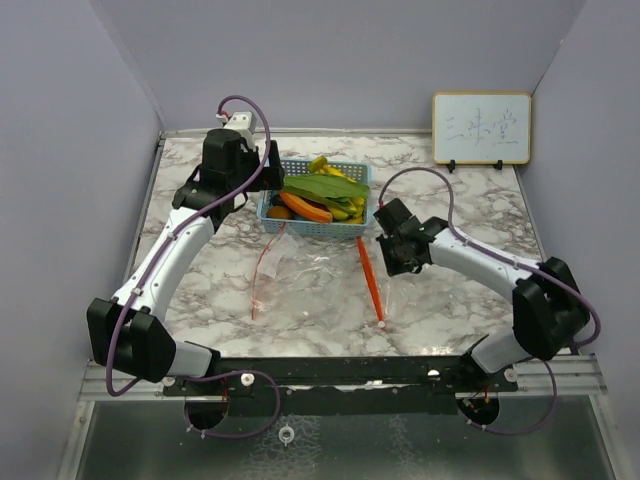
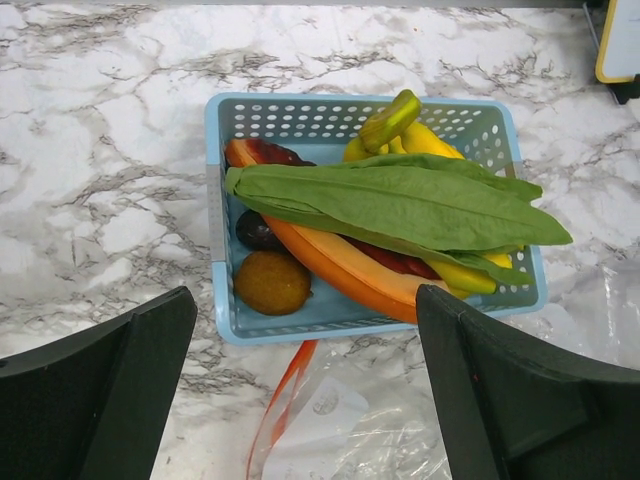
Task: Place the food in the zip-top bag and seal the zipper
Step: Pick up the zipper food storage bag at the center of the board.
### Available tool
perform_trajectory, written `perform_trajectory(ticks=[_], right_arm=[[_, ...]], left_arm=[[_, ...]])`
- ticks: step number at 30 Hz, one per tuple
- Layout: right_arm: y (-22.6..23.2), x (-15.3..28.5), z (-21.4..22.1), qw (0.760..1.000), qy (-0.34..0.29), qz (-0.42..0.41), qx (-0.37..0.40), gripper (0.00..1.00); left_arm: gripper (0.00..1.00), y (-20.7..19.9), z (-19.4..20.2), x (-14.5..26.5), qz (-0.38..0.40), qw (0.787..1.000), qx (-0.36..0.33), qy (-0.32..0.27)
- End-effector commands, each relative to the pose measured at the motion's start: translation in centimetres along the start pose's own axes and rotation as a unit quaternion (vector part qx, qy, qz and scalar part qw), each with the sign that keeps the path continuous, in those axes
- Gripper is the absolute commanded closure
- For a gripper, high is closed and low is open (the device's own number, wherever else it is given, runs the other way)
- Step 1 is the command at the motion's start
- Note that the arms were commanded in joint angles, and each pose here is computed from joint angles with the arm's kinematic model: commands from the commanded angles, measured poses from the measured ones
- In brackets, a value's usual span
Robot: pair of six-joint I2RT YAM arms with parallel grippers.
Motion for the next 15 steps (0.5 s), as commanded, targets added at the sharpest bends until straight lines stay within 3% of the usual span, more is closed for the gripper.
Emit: perform_trajectory(ticks=[1, 10, 15], right_arm=[[-0.1, 7.0, -5.4, 0.994, -0.113, 0.004, -0.004, 0.98], [2.8, 15.7, -11.5, 0.971, -0.218, -0.089, -0.042, 0.98], [2.6, 19.0, -14.3, 0.96, -0.263, -0.082, -0.053, 0.98]], left_arm=[[0.07, -2.2, -1.8, 1.0, 0.059, 0.998, 0.009, -0.023], [0.17, -8.9, -1.6, 2.5, 0.265, 0.96, 0.079, -0.048], [0.23, -10.3, -1.5, 3.1, 0.311, 0.944, 0.105, -0.043]])
Point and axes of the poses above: each gripper's point midway between its finger pads, its own x axis back along the fingers, its own y axis along the line the jaws close on, z = x × y, the point moved 1 cm from there along x, back along the fingers, and after that the axes turned 9 degrees about -x, right-handed, at the moved point
